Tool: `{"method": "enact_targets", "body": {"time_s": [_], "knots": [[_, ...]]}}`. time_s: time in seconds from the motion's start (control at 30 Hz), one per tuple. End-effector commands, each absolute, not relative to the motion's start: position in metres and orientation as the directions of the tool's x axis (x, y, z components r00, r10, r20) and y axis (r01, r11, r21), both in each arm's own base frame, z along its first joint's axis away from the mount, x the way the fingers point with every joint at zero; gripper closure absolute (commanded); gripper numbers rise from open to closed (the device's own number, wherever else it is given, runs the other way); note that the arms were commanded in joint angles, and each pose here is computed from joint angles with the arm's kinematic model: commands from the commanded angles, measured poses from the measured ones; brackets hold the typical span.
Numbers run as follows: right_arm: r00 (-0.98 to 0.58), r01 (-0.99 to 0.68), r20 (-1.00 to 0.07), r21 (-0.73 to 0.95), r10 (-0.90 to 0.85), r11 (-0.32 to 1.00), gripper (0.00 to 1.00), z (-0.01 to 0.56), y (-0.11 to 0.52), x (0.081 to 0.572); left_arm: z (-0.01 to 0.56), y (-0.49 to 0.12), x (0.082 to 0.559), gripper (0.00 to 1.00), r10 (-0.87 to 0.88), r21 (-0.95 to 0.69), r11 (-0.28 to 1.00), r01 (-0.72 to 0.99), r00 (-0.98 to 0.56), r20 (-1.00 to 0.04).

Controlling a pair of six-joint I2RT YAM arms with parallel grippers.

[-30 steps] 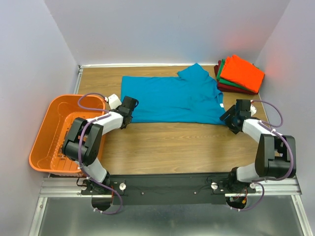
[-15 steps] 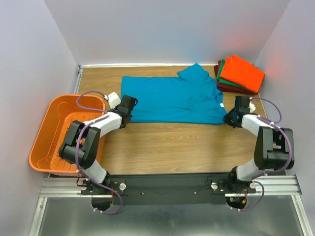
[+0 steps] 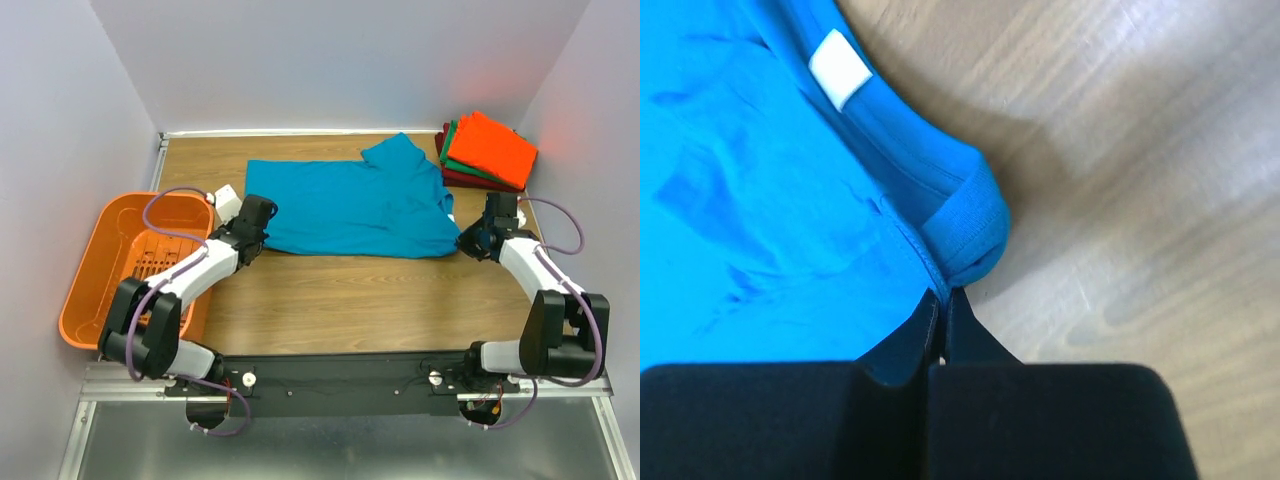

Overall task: Fold and stack the t-shirts
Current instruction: Fold the tshirt

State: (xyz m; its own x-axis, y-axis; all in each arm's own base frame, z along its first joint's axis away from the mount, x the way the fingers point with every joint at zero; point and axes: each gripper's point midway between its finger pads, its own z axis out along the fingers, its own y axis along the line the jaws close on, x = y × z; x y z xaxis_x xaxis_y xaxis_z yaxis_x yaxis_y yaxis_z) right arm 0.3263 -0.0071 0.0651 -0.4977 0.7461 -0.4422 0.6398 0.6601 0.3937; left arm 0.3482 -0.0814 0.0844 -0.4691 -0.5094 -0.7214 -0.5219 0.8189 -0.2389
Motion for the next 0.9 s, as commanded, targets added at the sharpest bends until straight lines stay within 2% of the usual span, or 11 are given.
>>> {"method": "enact_targets", "body": {"time_s": [0.0,0.37,0.77,0.8,0.87], "knots": [[-0.466,0.697,-0.426,0.363,0.776,0.618,0.99,0.087,-0.014,0.309,0.093,-0.065,0.326,1.0,-0.52,-0.225,0.793,-0.566,-0.438,-0.734],[-0.463,0.809,-0.37,0.197,0.806,0.554,0.99,0.097,-0.029,0.254,0.099,-0.056,0.282,1.0,-0.572,-0.295,0.776,-0.558,-0.425,-0.702],[-0.453,0.833,-0.353,0.16,0.819,0.53,0.99,0.098,-0.034,0.207,0.078,-0.066,0.241,1.0,-0.633,-0.375,0.758,-0.534,-0.462,-0.621],[-0.46,0.828,-0.352,0.161,0.815,0.537,0.99,0.098,-0.033,0.205,0.077,-0.069,0.238,1.0,-0.644,-0.39,0.753,-0.53,-0.468,-0.606],[-0.468,0.822,-0.341,0.171,0.815,0.543,0.88,0.098,-0.03,0.205,0.077,-0.071,0.234,1.0,-0.659,-0.42,0.743,-0.521,-0.461,-0.594]]}}
